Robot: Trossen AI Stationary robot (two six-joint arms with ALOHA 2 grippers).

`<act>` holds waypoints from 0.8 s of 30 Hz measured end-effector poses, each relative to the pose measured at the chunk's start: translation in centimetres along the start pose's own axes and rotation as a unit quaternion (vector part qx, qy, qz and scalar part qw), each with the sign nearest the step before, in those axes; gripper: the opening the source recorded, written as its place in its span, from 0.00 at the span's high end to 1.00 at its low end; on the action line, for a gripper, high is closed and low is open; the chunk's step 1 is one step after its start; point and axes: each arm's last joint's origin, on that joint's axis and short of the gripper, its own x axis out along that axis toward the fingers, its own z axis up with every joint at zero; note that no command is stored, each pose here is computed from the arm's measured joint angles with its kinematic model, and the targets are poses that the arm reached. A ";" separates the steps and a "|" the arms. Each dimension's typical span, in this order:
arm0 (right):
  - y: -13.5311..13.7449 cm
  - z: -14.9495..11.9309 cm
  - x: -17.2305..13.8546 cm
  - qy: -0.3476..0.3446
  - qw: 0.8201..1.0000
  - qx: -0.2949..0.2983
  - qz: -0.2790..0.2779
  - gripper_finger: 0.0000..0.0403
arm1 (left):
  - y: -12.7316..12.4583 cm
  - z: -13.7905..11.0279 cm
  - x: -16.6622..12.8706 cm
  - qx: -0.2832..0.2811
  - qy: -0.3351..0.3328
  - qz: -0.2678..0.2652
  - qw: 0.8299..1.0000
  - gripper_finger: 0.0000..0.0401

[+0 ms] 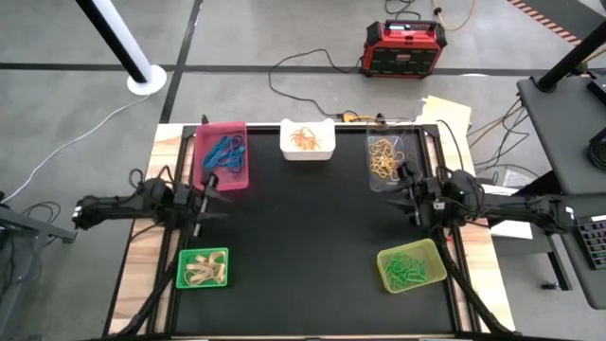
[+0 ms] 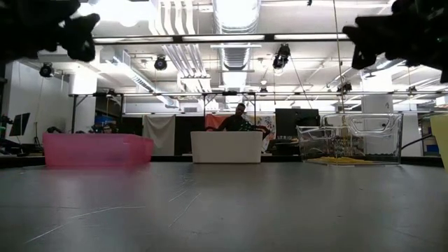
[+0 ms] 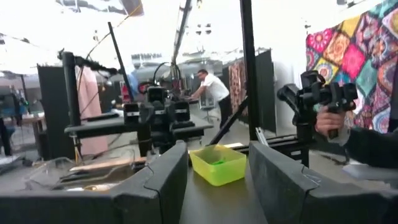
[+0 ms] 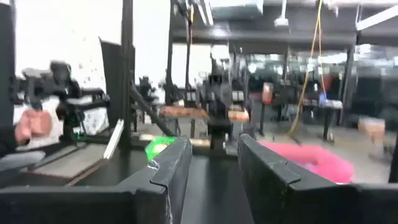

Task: Sort rubber bands into baskets
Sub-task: Return to Home Position

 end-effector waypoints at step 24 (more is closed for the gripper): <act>1.5 2.5 -1.7 -0.087 0.984 -0.122 0.095 0.90 | -0.1 -1.5 0.2 0.008 0.024 -0.022 0.999 0.61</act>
